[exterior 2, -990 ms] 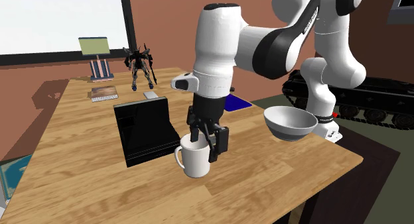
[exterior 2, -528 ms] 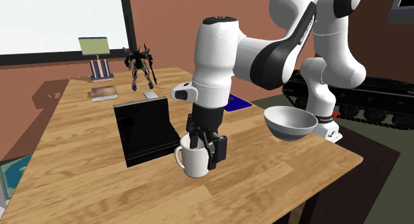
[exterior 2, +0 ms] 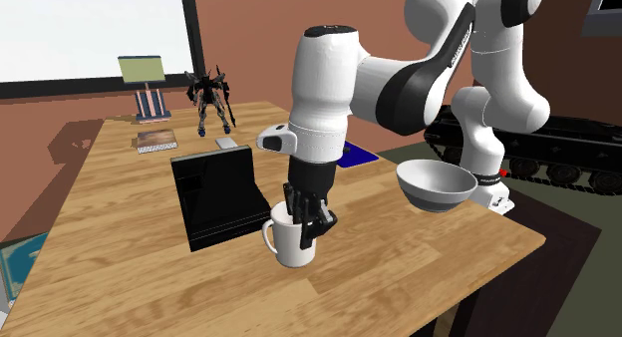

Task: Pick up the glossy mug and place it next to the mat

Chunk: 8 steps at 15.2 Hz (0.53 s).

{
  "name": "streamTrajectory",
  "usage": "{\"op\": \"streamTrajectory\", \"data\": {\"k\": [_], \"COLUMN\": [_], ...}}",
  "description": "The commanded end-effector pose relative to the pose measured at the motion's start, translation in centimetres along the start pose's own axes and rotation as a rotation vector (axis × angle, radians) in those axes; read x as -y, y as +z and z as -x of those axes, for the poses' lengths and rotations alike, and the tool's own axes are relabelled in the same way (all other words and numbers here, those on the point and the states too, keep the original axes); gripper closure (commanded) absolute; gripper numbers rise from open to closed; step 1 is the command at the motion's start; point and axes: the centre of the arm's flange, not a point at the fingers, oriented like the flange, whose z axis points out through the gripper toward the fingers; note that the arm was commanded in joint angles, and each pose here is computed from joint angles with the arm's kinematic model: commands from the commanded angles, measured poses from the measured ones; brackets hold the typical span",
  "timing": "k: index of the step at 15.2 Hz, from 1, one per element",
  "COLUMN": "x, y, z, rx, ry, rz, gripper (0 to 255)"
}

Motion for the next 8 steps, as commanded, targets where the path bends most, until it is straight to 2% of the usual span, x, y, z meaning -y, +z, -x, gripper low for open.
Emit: {"op": "streamTrajectory", "data": {"k": [1,8], "x": [0.00,-0.03], "y": [0.00,-0.52], "z": [0.00,-0.05], "rx": [0.000,0.000], "ry": [0.000,0.000], "rz": [0.000,0.000], "gripper": [255,255]}}
